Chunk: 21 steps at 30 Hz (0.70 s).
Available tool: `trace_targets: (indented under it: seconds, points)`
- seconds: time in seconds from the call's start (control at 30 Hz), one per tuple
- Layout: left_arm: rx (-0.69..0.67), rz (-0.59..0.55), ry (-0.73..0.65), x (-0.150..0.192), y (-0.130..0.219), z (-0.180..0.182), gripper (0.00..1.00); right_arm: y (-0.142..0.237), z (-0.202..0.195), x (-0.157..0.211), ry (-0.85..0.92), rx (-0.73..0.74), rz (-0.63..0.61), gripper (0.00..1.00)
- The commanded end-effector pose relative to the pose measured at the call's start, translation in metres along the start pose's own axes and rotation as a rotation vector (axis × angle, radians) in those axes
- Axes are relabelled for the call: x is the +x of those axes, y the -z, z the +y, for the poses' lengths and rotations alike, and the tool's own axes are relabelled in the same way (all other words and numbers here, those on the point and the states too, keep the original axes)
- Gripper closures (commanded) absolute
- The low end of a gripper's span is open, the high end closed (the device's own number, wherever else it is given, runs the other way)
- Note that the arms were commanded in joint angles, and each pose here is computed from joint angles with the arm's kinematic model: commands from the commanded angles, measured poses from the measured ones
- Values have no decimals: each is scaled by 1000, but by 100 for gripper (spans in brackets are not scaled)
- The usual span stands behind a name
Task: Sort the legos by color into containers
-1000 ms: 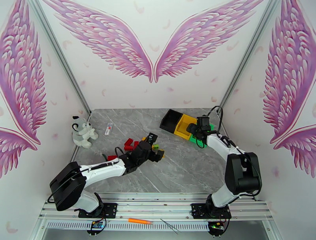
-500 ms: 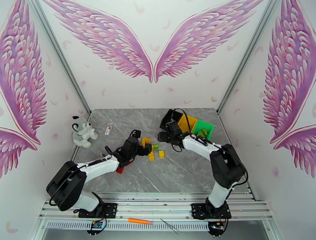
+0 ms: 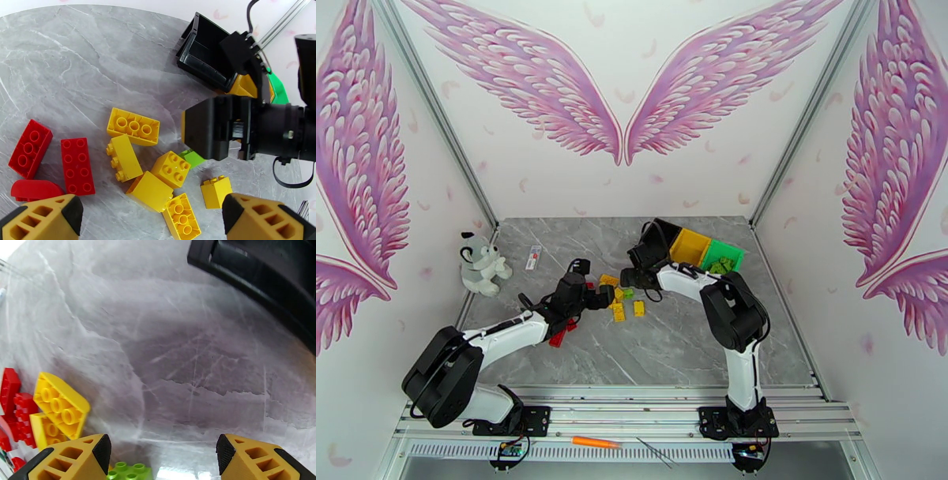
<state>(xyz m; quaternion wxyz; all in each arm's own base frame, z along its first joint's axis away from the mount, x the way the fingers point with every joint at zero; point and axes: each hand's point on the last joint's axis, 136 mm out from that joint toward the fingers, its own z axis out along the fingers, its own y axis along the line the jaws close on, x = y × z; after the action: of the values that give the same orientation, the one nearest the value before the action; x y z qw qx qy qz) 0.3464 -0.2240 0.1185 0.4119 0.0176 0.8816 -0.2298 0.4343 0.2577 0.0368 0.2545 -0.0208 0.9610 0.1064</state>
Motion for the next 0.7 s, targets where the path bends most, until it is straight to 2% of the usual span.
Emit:
trace_targets:
  seconds: [0.0, 0.43, 0.67]
  points:
    - [22, -4, 7, 0, 2, -3, 1, -2, 8, 3, 29, 2, 5, 23]
    - [33, 4, 9, 1, 1, -5, 1, -7, 26, 34, 80, -20, 53, 23]
    - [38, 9, 12, 2, -1, -6, 1, -9, 18, 44, 74, -5, 63, 38]
